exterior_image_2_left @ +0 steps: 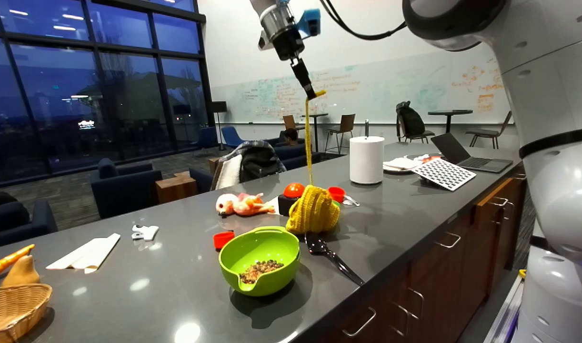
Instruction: Move the yellow cloth to the right of the spoon
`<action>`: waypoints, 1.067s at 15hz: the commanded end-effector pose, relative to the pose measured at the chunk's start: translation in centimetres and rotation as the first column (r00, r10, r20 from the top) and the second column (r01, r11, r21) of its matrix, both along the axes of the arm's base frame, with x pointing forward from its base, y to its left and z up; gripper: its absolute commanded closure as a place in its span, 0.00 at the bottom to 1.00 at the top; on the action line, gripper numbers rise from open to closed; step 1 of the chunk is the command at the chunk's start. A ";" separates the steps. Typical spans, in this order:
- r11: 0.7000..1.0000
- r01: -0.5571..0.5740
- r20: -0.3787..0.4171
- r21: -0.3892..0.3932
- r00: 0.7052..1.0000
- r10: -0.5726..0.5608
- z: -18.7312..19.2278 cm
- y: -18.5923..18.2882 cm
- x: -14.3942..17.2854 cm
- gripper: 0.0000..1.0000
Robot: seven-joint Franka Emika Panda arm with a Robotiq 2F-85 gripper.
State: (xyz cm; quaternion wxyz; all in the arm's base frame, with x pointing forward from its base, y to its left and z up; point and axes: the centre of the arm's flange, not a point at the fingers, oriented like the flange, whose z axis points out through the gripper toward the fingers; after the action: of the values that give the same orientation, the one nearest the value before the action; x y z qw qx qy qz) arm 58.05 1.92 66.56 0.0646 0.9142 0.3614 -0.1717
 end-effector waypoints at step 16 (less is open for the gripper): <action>0.988 0.153 0.169 0.014 0.974 -0.153 13.2 0.3 -3.7 0.99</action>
State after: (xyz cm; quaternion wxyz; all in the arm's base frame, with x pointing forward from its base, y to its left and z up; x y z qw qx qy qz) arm 54.32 2.44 75.27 0.0732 0.9402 0.3150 -0.1073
